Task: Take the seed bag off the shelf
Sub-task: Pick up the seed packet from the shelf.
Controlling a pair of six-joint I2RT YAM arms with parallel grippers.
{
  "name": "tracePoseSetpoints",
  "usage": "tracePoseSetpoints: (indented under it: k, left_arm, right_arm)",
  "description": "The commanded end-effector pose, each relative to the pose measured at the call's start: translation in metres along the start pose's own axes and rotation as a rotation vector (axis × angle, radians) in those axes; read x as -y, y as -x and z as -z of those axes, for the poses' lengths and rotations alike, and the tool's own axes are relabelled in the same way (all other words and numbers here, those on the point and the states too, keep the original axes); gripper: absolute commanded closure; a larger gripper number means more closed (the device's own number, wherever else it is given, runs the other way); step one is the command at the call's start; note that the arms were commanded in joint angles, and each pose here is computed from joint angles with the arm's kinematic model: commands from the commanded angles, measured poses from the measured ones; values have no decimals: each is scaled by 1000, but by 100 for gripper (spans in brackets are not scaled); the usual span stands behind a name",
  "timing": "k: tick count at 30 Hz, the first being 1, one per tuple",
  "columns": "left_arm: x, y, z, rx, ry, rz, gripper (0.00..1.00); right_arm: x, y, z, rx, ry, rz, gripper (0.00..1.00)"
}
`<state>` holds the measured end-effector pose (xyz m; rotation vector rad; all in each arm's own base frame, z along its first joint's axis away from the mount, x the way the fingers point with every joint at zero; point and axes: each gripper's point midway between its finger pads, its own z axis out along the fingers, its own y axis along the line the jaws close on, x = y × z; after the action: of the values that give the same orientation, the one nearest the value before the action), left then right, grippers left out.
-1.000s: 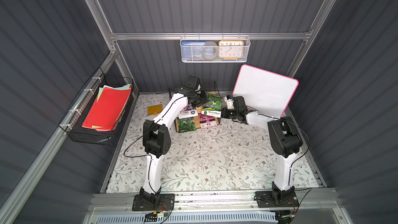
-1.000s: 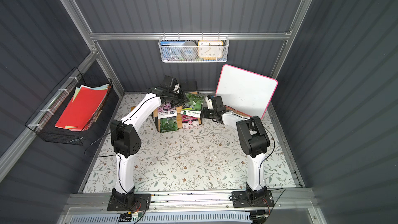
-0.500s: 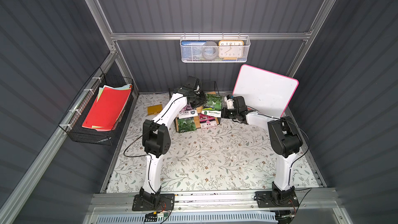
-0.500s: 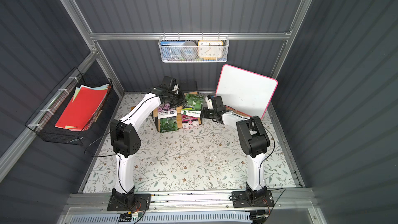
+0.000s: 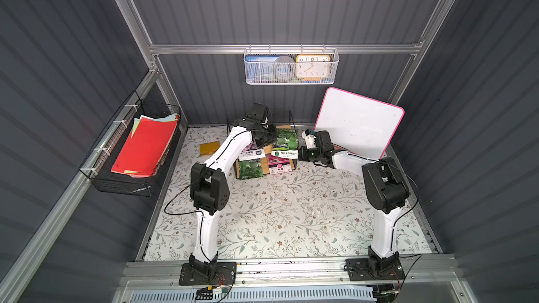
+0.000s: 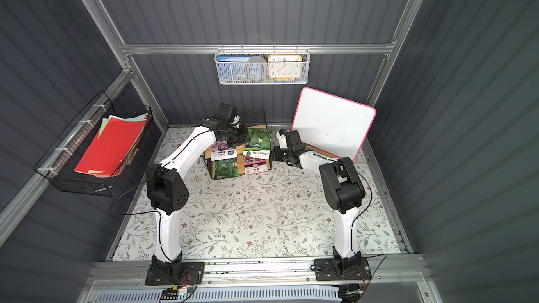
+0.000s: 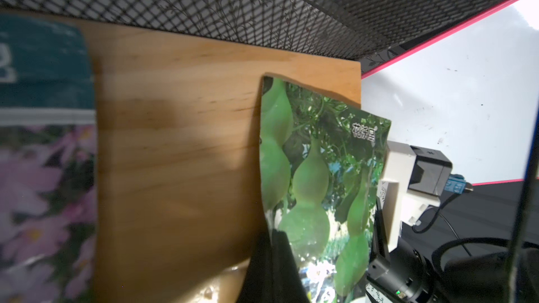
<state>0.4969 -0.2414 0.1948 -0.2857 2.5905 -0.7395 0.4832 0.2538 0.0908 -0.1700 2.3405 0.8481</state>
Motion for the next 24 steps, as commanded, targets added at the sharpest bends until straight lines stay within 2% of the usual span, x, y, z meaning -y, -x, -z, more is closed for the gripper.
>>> tracePoseSetpoints:
  k: [1,12,18,24]
  left_arm:
    - [1,6,30,50,11,1,100]
    - [30,26,69,190,-113,-31,100]
    - [31,23,87,244,-138,-39,100]
    - [43,14,125,314,-229,-66,100]
  right_arm:
    - [-28,12,20,31,50,47,100]
    - [-32,19,59,92,-3,58,100]
    - [-29,23,89,134,-54,61,100]
    - [-30,27,125,180,-100,71,100]
